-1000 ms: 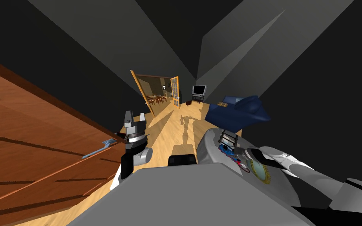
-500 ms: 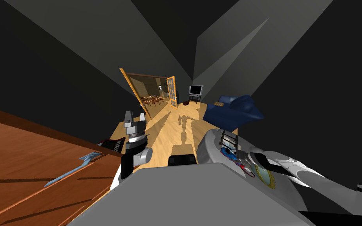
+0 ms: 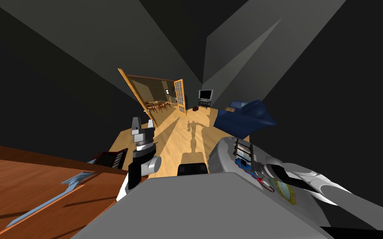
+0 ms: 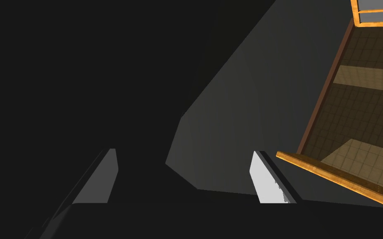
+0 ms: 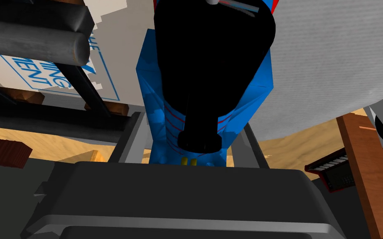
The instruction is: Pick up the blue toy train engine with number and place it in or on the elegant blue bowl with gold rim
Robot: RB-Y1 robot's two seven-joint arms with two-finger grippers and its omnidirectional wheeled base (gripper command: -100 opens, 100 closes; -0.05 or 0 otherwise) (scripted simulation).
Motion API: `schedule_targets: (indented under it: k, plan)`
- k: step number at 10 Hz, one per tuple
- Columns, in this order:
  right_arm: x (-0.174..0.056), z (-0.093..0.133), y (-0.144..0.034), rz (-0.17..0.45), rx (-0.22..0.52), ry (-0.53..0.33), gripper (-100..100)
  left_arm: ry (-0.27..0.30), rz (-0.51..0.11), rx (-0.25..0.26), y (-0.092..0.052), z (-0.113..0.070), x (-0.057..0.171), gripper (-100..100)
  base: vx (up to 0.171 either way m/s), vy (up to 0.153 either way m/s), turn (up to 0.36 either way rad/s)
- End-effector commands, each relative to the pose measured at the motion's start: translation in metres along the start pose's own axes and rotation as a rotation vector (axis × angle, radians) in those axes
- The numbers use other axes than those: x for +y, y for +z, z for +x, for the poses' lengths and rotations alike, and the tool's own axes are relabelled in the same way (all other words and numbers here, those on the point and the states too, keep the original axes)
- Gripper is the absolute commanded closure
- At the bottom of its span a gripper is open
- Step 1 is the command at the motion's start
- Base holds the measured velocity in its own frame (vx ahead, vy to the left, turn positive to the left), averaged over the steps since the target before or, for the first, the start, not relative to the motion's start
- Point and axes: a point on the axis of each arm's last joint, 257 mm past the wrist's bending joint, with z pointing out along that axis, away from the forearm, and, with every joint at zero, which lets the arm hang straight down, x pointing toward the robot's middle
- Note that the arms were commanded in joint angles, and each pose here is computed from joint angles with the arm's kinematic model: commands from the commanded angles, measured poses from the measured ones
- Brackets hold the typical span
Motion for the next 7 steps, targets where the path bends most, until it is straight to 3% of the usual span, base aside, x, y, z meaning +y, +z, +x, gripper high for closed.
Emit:
schedule_targets:
  k: [1, 4, 5, 6, 7]
  plan:
    - [0.000, 0.000, 0.000, 0.000, 0.000, 0.000, 100, 0.000, 0.000, 0.000, 0.000, 0.000, 0.000, 0, 0.000, 0.000, 0.000]
    - [0.001, 0.000, 0.000, -0.002, 0.000, 0.001, 100, 0.000, 0.000, 0.000, 0.000, 0.000, 0.000, 0, 0.000, 0.000, 0.000]
    - [0.001, 0.000, 0.000, -0.002, 0.000, 0.001, 0, 0.000, 0.000, 0.000, 0.000, 0.000, 0.000, 0, 0.000, 0.000, 0.000]
    - [-0.014, -0.008, 0.000, 0.013, -0.001, 0.021, 100, 0.000, 0.000, 0.000, 0.000, 0.000, 0.000, 0, -0.123, -0.002, 0.236]
    - [-0.014, -0.008, 0.000, 0.013, 0.001, 0.024, 100, 0.000, 0.000, 0.000, 0.000, 0.000, 0.000, 0, -0.183, -0.037, 0.187]
